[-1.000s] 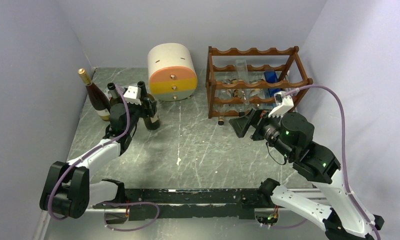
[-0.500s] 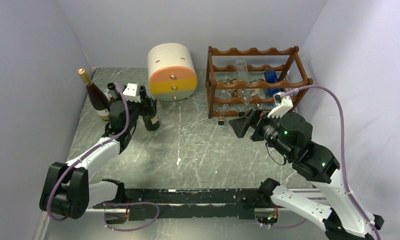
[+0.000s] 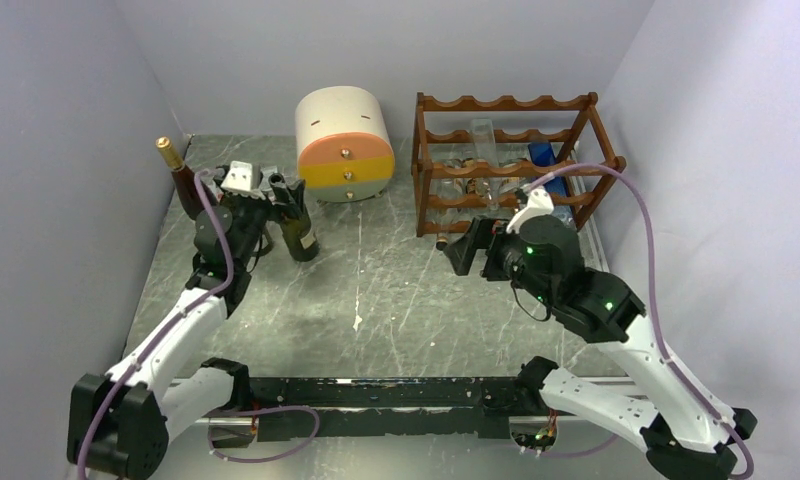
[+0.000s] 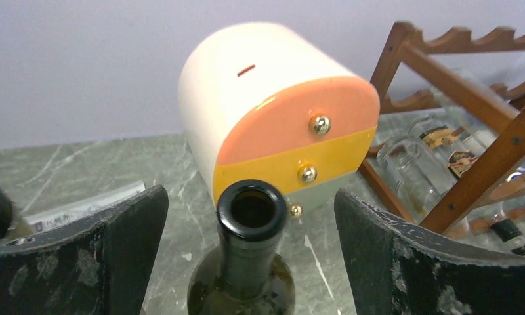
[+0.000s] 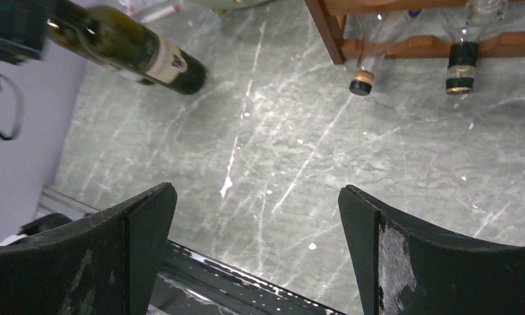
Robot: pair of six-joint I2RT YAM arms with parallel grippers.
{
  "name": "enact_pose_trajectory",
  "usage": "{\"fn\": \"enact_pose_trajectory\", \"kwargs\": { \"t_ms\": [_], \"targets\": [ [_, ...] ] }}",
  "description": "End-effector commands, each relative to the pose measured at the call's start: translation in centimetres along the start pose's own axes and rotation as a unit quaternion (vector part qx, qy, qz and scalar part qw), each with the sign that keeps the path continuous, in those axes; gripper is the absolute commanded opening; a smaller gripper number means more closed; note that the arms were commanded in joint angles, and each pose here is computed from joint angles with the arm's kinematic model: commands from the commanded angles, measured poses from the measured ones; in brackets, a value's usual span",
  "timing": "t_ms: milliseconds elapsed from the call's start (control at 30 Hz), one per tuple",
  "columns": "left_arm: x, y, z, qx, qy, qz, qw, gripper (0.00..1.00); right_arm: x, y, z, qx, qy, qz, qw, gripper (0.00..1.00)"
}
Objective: Take the wine bottle off the wine rack
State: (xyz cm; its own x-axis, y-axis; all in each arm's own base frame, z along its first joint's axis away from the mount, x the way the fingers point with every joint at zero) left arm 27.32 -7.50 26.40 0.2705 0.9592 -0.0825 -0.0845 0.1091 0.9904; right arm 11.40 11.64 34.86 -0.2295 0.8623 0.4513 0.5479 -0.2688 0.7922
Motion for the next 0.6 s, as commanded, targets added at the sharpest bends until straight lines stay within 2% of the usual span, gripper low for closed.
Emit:
{"fn": "enact_pose_trajectory", "kwargs": {
  "t_ms": [0, 167, 367, 500, 567],
  "targets": [
    [-0.4, 4.1, -1.2, -0.06, 0.008, 0.003, 0.998, 0.99, -0.4, -0.8, 1.7, 0.008, -0.021, -0.022, 1.0, 1.0],
    [-1.8, 6.2, -2.8, -0.101, -0.025, 0.042, 0.994, 0.99, -1.0, -2.7, 4.9, 0.041, -0.061, -0.046, 0.996, 1.0],
    [-3.0, 7.2, -3.6, -0.116, -0.048, 0.067, 0.99, 1.0, -1.8, -4.9, 9.0, 0.065, -0.066, -0.057, 0.994, 1.0],
    [-3.6, 7.6, -3.9, -0.121, -0.073, 0.074, 0.987, 0.99, -5.2, -4.6, 11.5, 0.076, -0.048, -0.004, 0.996, 1.0],
    [-4.0, 7.8, -4.1, -0.125, -0.092, 0.077, 0.985, 0.99, -7.3, -4.2, 11.9, 0.062, -0.029, 0.034, 0.997, 1.0]
  ]
}}
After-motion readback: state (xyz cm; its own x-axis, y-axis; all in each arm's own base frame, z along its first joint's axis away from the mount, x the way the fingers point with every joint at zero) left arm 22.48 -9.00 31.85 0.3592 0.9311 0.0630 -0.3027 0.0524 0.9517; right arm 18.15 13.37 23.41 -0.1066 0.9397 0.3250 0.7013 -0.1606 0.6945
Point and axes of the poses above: each gripper's point midway between its finger pads, its own z axis out along the fingers, its own x axis along the line the jaws close on, y = z × x, the point moved 10 cm from there along -z, back along the fingers, and after that the axes turned 2 degrees about z, right-handed, at the moved point
